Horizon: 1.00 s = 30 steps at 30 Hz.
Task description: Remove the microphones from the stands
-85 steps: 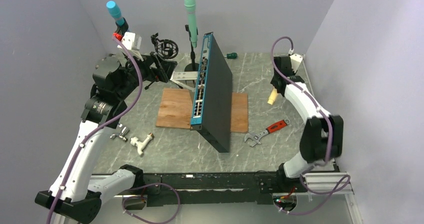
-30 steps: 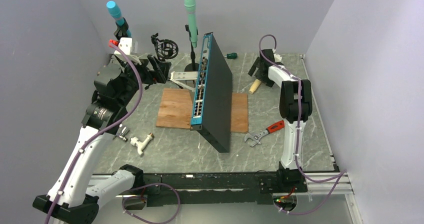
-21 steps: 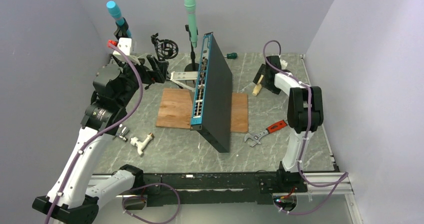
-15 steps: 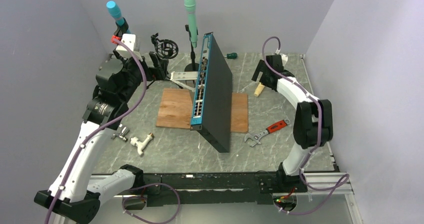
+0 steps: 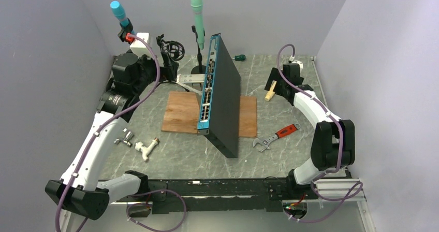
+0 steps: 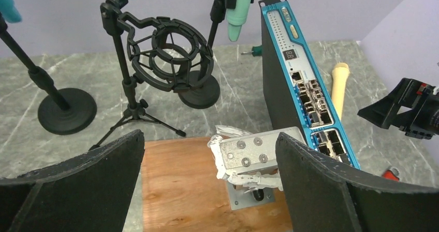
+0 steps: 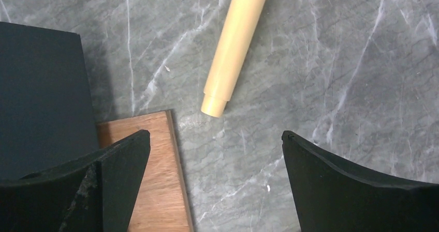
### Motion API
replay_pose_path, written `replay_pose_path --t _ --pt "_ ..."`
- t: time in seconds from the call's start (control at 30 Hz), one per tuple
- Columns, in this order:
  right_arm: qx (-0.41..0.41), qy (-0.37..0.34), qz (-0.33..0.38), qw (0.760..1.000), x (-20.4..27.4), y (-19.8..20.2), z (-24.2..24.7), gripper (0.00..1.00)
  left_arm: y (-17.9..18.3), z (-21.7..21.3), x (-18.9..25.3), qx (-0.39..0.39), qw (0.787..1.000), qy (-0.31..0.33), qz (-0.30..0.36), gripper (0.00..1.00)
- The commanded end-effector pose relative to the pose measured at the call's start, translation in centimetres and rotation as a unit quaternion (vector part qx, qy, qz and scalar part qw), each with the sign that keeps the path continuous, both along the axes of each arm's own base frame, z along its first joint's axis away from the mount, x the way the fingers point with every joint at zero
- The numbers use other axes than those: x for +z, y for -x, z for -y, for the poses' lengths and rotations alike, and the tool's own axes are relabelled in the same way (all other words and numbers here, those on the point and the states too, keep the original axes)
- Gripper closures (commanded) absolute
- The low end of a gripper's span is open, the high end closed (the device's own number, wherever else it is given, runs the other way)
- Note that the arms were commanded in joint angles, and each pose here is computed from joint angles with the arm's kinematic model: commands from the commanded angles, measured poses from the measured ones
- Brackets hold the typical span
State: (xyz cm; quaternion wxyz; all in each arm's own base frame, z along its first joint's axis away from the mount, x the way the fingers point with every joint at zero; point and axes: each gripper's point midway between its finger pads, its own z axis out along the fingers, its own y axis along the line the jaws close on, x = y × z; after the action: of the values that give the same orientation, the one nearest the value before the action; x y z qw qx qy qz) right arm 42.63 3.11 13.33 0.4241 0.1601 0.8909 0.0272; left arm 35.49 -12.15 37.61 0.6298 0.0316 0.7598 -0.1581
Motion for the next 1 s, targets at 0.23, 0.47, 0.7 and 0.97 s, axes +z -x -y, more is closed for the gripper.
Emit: replay_pose_path --t 0.23,0.47,0.7,0.97 --pt "0.039 -0.043 0.077 0.995 5.0 -0.2 -1.6 0.00 -3.1 -2.5 1.6 -0.027 0.976 0.212 -0.048 0.05" --pt "0.021 -0.031 0.092 0.995 5.7 0.3 -0.4 0.00 -9.1 -4.3 2.0 0.014 0.951 0.303 -0.065 0.04" --pt "0.011 -0.030 0.102 0.994 6.3 0.5 0.3 0.00 -15.2 -4.6 -0.5 0.025 0.913 0.399 -0.078 0.08" --pt "0.014 -0.045 0.114 0.992 7.0 0.8 0.3 0.00 -18.5 -4.6 -1.8 0.010 0.920 0.388 -0.046 0.07"
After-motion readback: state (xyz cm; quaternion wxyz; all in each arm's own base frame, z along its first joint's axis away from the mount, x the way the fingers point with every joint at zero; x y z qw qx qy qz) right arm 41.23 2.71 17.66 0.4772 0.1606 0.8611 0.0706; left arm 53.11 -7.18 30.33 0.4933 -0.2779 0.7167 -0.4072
